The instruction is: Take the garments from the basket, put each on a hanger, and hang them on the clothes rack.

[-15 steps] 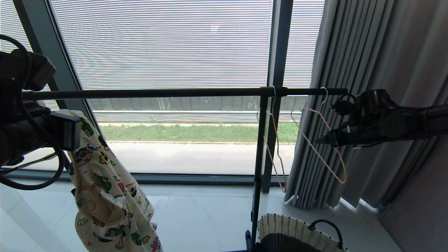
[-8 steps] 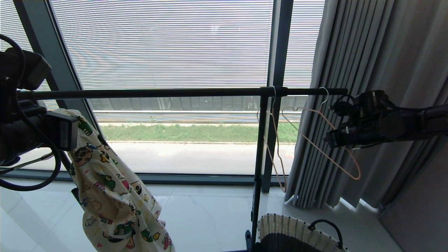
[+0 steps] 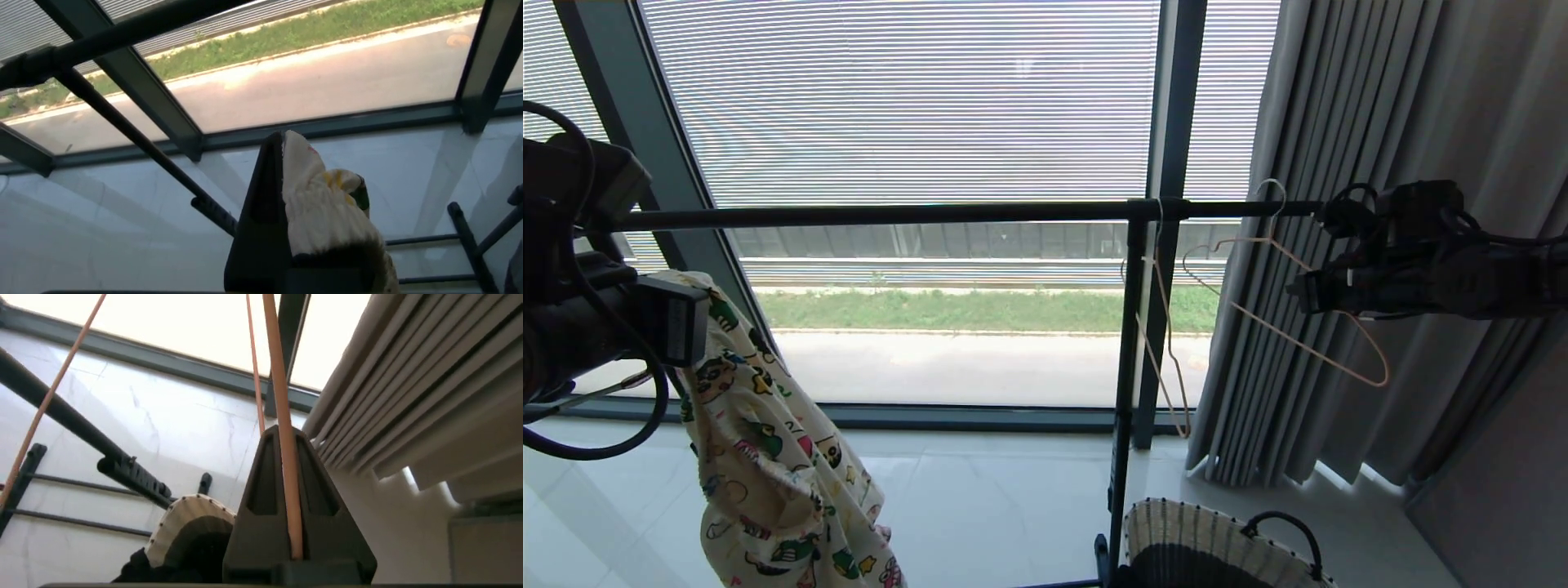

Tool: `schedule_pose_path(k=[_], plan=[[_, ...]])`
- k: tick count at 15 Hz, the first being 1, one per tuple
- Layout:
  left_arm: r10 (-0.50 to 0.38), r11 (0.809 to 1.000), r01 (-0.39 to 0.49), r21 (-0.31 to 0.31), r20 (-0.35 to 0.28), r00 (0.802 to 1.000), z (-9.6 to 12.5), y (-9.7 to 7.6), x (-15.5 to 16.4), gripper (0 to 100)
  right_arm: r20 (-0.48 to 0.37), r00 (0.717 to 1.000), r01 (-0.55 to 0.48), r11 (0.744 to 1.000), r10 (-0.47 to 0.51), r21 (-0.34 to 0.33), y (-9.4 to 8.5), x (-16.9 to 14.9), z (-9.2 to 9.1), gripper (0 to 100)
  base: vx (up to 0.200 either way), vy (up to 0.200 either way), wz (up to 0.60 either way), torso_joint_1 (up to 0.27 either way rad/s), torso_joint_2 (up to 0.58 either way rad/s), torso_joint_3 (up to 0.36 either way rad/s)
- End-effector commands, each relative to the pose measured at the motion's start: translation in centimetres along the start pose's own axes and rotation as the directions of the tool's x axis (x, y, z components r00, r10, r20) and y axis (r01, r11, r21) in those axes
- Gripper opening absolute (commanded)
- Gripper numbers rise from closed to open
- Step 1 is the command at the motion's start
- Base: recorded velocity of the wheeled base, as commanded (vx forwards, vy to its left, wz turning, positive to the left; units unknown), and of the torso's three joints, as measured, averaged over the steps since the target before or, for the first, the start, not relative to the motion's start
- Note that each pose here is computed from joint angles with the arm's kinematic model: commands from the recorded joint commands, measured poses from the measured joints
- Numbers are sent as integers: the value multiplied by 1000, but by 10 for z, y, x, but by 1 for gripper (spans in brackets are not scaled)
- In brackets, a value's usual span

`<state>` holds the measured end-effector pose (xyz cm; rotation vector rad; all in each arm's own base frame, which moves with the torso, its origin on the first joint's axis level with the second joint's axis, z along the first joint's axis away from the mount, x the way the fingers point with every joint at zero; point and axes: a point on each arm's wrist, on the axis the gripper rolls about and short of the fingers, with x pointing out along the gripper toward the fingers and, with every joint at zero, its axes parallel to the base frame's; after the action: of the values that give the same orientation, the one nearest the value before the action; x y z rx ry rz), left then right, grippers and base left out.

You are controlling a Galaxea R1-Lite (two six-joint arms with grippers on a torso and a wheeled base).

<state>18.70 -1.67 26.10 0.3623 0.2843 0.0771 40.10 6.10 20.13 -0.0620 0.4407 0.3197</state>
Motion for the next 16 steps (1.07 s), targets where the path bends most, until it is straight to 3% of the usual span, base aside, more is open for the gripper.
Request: schedule_pose_path(k=[1,7,10,16], plan=[[20,1000,-20,0,-17,1000,-3,2,1,0,35,999,30,1000,-30,-5,2,-16,8,0,0,0,0,0,0,0],[98,995,-97,20,-37,995,-7,7,-3,0,133,989,73,997,-70,-14,8,-51,-5,0,0,0,0,0,0,0],[115,993,-114,21,-54,992,-14,9,-7,0,166,981,103,995,-99,-15,16,-93,-12,0,0,0,0,0,0,0],[116,993,-114,27,-57,992,-16,9,-8,0,131,985,114,993,-108,-39,47,-162,-58,0,-200,0,0,0,2,3]])
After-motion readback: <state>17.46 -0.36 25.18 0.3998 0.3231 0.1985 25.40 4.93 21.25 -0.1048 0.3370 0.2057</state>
